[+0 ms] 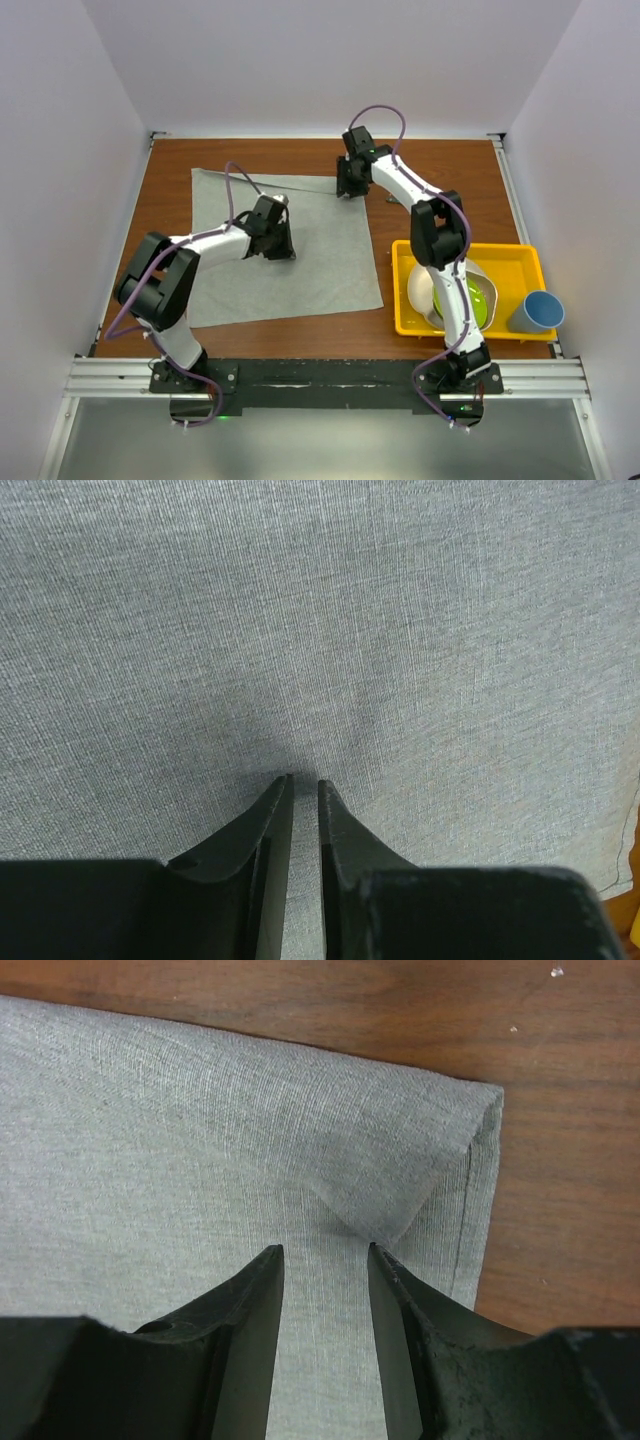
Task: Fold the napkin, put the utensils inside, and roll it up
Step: Flatten the napkin out
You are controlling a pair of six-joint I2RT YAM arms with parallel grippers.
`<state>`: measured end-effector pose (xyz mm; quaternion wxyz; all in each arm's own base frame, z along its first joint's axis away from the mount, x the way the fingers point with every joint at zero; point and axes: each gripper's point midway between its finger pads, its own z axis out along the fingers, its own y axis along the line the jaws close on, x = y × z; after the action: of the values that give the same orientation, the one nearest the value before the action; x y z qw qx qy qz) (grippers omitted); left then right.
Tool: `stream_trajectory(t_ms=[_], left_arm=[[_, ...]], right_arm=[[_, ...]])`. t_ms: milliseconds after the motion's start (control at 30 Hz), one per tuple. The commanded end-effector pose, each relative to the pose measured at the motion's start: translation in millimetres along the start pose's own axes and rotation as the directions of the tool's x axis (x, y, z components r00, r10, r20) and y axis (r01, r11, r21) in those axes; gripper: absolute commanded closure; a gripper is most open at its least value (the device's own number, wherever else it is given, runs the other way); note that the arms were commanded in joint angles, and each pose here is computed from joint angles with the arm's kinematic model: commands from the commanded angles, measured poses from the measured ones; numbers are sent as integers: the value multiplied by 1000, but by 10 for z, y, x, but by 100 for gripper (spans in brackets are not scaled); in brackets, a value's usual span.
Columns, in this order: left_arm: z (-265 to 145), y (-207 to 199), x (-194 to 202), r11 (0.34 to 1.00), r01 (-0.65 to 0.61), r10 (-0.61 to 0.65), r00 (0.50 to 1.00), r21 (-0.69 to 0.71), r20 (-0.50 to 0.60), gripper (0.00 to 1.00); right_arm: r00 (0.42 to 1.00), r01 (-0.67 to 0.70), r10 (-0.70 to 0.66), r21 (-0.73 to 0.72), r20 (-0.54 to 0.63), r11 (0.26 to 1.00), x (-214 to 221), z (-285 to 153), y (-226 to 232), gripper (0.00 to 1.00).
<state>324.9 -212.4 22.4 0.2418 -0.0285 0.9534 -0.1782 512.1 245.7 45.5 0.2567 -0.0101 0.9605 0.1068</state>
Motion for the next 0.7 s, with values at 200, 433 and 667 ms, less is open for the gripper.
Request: stream_trajectory(t_ms=[200, 433, 667], left_arm=[[-102, 52, 81, 999, -38, 38, 999, -9, 7, 80], [-435, -88, -188, 999, -47, 47, 996, -6, 69, 77], [-878, -234, -485, 1000, 0, 1, 994, -3, 114, 71]], right_arm=[[958, 24, -2, -73, 288, 997, -942, 184, 168, 50], [849, 6, 73, -147, 523, 989, -1801, -489, 299, 43], [953, -41, 89, -168, 290, 985, -1110, -913, 333, 39]])
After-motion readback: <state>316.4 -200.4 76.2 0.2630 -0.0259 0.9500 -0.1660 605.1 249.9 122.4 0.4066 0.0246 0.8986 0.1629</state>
